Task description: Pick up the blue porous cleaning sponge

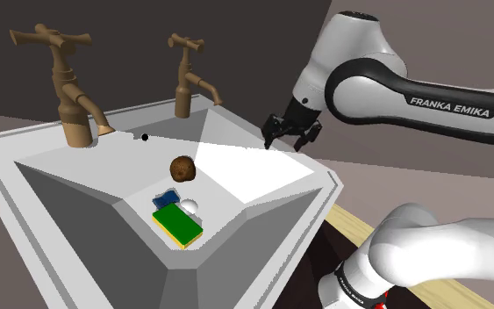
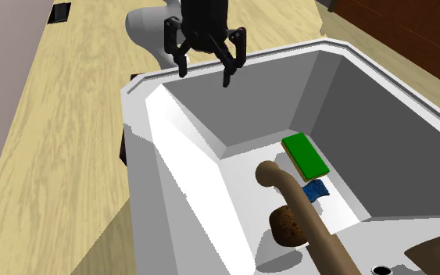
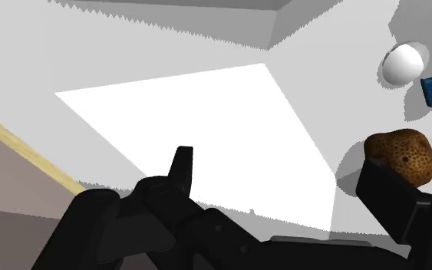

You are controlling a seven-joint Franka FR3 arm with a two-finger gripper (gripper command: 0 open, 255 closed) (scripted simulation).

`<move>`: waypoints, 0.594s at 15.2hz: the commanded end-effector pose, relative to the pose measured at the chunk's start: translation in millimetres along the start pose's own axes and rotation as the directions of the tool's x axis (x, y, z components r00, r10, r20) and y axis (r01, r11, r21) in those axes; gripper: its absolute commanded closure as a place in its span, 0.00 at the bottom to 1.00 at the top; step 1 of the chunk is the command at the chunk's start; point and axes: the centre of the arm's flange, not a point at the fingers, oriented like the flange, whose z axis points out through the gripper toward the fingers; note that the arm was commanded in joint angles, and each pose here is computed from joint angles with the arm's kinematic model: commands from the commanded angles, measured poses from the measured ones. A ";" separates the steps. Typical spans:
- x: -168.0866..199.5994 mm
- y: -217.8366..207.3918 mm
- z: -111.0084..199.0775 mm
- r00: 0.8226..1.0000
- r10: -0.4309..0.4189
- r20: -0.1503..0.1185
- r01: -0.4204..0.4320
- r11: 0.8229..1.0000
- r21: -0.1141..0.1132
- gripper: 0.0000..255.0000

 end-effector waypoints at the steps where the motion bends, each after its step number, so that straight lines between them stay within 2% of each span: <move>1: -6.8 -24.4 16.0 0.998 0.063 0.007 -0.063 0.998 -0.002 0.00; 5: -16.4 -66.2 46.8 0.984 0.177 0.018 -0.177 0.984 -0.007 0.00; 9: -21.5 -108.6 77.6 0.957 0.289 0.029 -0.288 0.957 -0.014 0.00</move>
